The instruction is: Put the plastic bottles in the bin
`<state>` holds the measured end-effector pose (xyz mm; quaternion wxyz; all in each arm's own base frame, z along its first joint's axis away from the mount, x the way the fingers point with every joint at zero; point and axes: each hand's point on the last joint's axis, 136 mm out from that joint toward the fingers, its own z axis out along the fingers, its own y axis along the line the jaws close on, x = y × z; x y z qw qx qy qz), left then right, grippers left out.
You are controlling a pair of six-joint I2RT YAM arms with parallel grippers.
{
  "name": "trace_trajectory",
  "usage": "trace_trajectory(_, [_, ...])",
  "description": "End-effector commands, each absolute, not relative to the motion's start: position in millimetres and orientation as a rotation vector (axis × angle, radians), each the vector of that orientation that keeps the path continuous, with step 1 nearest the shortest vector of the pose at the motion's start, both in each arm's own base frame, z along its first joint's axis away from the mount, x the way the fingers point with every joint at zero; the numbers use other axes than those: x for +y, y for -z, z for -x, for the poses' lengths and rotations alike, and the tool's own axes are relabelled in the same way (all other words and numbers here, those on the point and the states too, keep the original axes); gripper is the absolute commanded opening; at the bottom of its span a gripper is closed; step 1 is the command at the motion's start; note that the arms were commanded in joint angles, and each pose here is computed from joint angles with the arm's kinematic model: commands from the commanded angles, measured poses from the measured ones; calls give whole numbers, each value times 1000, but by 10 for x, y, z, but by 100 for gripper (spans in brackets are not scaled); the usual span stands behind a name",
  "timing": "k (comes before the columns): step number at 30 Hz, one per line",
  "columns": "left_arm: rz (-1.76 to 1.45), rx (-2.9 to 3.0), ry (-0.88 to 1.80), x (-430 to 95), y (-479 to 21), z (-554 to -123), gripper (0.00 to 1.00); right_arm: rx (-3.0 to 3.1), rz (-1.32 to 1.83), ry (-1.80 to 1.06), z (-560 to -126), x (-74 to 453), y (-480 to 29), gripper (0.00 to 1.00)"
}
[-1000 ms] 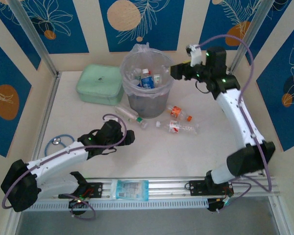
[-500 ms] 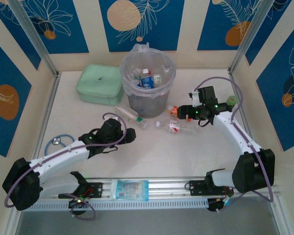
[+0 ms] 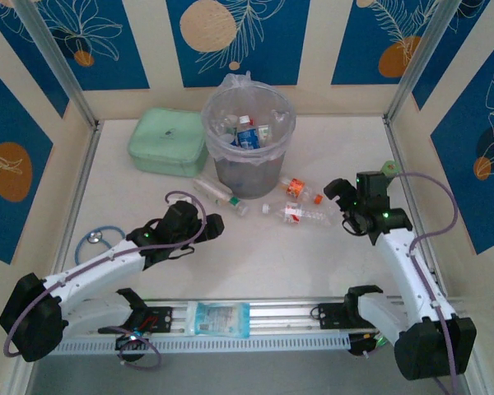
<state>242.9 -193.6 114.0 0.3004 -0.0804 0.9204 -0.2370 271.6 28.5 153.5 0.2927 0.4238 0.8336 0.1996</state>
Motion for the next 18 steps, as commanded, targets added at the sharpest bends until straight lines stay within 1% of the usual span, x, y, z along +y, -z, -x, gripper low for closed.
trace_trajectory(1, [247,2432,639,-1907,-1125,-2451,95,1994,-1419,-761,-2780,363,-1510,100])
trace_trajectory(4, [250,2438,641,-1909,-1115,-2447,95,1924,-1507,-734,-2723,302,-1385,96])
trace_trajectory(7, [256,2444,638,-1903,-1093,-2446,95,1901,-1560,-686,-2663,236,-1292,94])
trace_trajectory(12, [262,2447,642,-1926,-1067,-2473,95,1891,-1631,-704,-2659,265,-1086,94])
trace_trajectory(18, [261,2459,644,-1964,-1037,-2500,95,1917,-1631,-709,-2786,342,-975,94])
